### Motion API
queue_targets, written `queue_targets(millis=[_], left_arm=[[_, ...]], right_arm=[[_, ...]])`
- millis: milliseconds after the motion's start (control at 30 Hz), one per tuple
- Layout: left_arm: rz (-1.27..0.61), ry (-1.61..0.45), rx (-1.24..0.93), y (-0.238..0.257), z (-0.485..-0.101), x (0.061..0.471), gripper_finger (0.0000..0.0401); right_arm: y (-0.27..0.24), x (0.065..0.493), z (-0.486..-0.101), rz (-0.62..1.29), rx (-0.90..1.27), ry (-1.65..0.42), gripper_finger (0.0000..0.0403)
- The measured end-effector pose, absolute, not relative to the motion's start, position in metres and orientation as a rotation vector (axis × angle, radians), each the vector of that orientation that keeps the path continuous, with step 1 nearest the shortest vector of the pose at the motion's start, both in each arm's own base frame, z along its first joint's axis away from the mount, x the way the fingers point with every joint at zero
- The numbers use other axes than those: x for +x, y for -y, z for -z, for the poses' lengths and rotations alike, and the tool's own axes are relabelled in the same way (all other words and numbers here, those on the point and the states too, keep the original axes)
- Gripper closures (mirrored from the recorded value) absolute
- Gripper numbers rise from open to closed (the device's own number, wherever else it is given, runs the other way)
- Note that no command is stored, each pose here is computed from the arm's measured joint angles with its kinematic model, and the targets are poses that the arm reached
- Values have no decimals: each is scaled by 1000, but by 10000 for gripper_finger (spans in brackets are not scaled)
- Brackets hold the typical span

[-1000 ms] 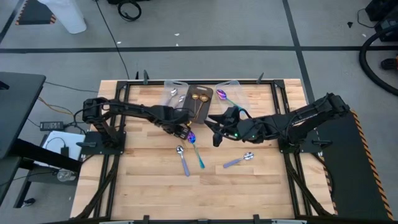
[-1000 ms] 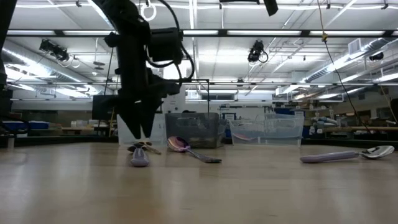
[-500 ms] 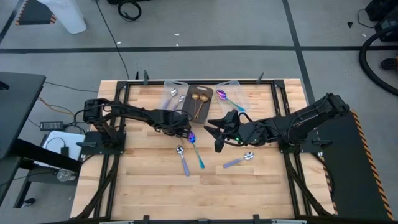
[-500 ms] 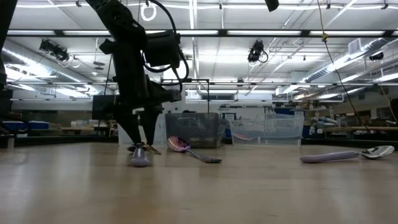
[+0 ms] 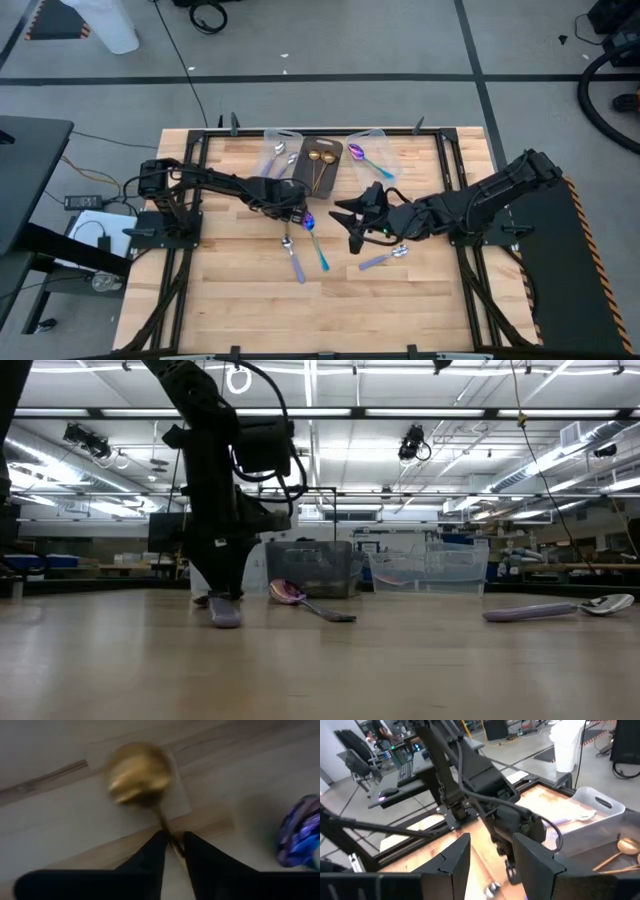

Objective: Sort silverware by color (type)
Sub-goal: Put the gold spoon into the black bin

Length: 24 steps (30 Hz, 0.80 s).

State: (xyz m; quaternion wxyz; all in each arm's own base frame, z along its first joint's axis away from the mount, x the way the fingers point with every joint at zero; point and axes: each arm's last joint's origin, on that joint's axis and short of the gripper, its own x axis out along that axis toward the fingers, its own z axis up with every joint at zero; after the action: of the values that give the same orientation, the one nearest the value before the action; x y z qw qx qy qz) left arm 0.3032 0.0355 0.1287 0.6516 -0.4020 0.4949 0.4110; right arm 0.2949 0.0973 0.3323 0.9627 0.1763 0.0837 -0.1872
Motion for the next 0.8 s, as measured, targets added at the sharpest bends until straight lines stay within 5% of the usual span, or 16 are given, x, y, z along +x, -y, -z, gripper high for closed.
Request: queue_targets(millis=[200, 800], left_arm=[[-922, -1149, -872, -30, -128, 302, 385], [-746, -988, -835, -24, -179, 296, 385]], right_arm=[[-107, 291, -331, 348, 354, -188, 245], [-122, 284, -330, 340, 403, -178, 245]])
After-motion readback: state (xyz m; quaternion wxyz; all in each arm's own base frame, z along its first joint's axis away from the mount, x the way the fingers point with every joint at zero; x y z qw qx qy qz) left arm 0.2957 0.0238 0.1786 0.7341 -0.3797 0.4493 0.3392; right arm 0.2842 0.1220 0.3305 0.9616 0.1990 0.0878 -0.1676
